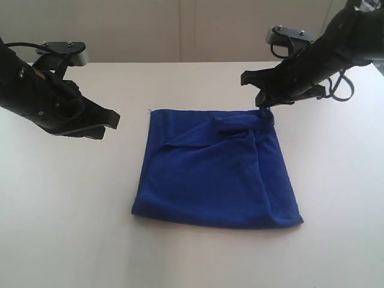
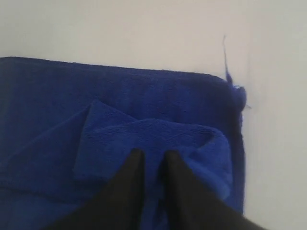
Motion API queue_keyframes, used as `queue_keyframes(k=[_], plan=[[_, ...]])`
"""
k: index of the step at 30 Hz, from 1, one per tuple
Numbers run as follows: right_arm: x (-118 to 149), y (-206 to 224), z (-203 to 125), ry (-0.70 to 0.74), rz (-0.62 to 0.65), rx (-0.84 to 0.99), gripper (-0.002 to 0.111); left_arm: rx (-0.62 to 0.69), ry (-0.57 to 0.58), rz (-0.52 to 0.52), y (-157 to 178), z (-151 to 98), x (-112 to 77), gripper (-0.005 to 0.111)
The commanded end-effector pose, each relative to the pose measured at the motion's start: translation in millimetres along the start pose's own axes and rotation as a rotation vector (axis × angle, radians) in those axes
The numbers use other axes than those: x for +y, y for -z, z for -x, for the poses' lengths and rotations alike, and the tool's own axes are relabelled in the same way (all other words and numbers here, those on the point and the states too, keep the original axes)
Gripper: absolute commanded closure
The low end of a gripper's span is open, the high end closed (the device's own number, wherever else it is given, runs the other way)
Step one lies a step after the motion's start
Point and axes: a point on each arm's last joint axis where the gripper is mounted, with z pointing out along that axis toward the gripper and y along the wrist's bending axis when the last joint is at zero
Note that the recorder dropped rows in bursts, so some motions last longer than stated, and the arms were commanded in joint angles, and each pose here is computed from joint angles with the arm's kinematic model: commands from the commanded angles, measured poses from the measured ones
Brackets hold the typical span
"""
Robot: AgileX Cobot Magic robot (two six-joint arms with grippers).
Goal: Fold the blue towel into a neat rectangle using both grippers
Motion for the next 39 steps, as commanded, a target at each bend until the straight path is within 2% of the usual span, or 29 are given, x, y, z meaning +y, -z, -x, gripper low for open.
queue_keyframes(k=[1,3,5,9,12,17,21,29,39], plan=[[7.8,-9.0,-0.2,-0.027,0.005,-0.037,0.069,-0.002,0.002,-0.015,1.1,1.0,-3.6,0.107],[8.2,-6.0,3.5,-0.033,0.001,-0.072,0.057,-0.003,-0.003,-0.015,1.1,1.0,-3.6,0.107],[6.8,2.2,8.8,-0.031,-0.006,-0.11,0.052,-0.003,-0.003,-0.015,1.1,1.0,-3.6,0.107],[4.8,29.3,18.5,0.025,-0.037,-0.169,0.052,0.013,-0.014,-0.019,1.2,-0.4,-3.9,0.107],[-2.7,44.1,18.0,0.042,-0.059,-0.134,0.052,0.022,-0.027,-0.019,0.4,-2.3,-3.7,0.107],[-35.0,48.7,9.4,-0.034,-0.1,-0.007,0.052,0.029,-0.027,-0.02,0.0,-3.4,-3.6,0.107],[-58.8,50.4,2.5,-0.063,-0.124,0.024,0.052,0.029,-0.031,-0.02,0.0,-3.4,-3.6,0.107],[-94.8,36.0,-22.2,-0.076,-0.17,0.059,0.053,0.026,-0.027,-0.022,0.0,-3.2,-3.8,0.107],[-100.8,0.4,-32.9,-0.125,-0.078,0.01,0.054,0.021,-0.021,-0.025,0.0,-2.8,-4.1,0.107]])
